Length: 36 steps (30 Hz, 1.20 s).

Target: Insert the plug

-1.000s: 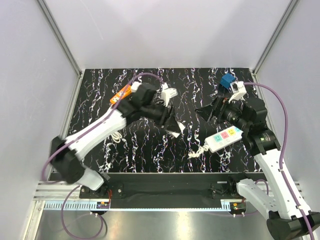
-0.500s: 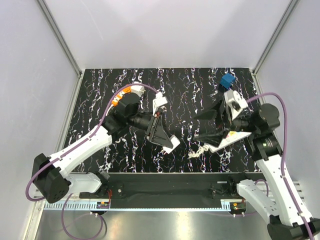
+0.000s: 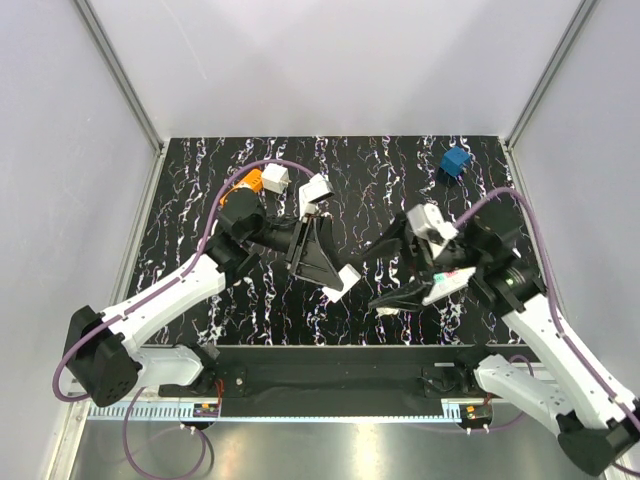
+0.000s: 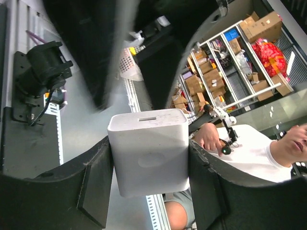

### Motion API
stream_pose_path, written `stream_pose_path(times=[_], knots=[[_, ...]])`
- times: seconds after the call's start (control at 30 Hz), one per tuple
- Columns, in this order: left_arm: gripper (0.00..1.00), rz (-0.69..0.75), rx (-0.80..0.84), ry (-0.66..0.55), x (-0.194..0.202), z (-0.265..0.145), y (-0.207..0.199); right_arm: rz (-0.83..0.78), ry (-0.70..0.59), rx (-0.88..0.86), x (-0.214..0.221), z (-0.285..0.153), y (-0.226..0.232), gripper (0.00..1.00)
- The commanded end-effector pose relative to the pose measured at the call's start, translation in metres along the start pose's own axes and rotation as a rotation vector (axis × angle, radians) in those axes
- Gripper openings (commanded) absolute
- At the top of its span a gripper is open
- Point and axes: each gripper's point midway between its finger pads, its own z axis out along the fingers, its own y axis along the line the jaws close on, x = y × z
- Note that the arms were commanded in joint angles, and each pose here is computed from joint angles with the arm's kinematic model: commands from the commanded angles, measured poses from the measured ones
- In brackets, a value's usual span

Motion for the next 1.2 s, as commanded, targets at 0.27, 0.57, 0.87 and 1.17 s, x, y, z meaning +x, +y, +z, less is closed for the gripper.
stream_pose_path(times=[0.27,0.57,0.87,1.17], knots=[[0.00,0.079,0.026,0.067,0.015,-0.005,-0.014,-0.129,0.024,-0.056,-0.014,0.025,-0.015,0.86],[0.00,0.117,0.058,0.094,0.014,-0.003,-0.021,-0.109,0.028,-0.158,-0.003,0.036,0.006,0.82],[0.00,0.110,0.084,0.108,0.016,0.005,-0.015,-0.116,0.033,-0.218,0.002,0.053,0.013,0.72],[0.00,0.216,0.218,0.140,0.031,0.000,-0.047,-0.109,0.040,-0.229,0.014,0.052,0.022,0.34]])
